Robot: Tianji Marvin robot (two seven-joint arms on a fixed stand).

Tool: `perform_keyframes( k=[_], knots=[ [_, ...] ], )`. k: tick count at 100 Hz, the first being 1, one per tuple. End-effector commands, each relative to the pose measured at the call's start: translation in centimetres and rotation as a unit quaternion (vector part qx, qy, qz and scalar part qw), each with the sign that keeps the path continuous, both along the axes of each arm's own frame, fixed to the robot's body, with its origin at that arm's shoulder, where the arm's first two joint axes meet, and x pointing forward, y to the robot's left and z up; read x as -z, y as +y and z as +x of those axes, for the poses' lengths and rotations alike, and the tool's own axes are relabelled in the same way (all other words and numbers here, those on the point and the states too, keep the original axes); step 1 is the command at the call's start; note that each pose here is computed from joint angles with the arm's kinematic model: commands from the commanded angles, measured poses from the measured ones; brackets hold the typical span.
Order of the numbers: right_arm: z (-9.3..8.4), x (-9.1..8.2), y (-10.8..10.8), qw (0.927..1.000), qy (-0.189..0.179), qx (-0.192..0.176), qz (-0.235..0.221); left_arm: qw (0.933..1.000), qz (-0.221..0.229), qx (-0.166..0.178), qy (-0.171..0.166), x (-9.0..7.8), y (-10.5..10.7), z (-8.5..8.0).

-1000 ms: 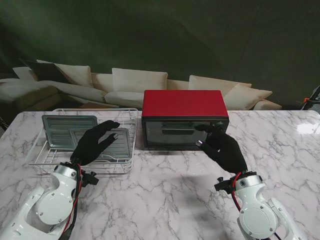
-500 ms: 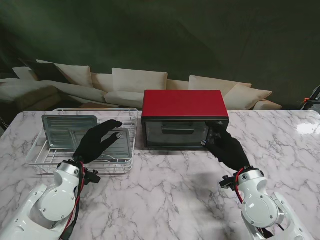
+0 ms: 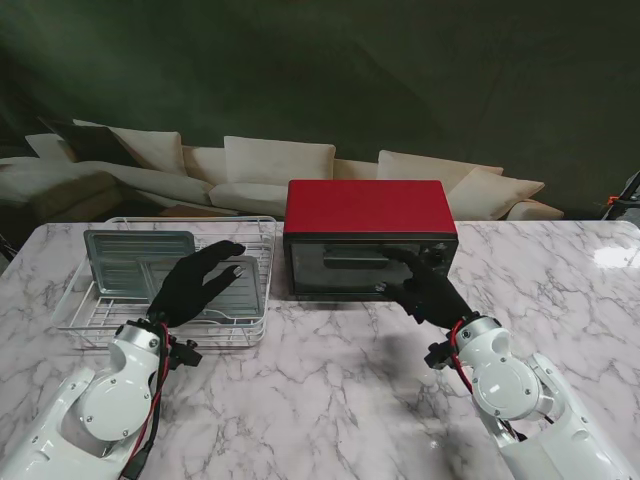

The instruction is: Slide the trays into the oven

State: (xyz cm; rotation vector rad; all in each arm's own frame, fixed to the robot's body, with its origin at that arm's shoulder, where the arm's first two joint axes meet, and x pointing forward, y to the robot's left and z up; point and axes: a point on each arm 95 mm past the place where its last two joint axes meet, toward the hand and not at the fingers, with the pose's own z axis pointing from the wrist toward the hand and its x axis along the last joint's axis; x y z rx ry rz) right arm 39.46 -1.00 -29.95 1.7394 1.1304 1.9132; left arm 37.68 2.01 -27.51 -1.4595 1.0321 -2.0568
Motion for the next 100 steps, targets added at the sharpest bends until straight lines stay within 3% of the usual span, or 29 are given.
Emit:
perform_keyframes(
  k=[1,32,63,100],
  knots=[
    [0.3,0.1,0.4,0.9999,0.008,-0.003,-0.010,1.0000,0.001,0.005,0.007,0.2,-0.1,0.0],
    [2.0,0.2,2.0,0.9990,0.031,-0.018,-0.027,0.9999,0.000,0.012,0.010,0.3,-0.2,0.0],
    [3.2,0.7,2.2,0.9981,0.048,-0.015,-0.036,0.9998,0.000,0.013,0.011,0.4,-0.3,0.0],
    [3.3,1.9,1.8,0.9963,0.075,-0.009,-0.042,0.9999,-0.002,0.012,0.008,0.4,-0.2,0.1]
  ],
)
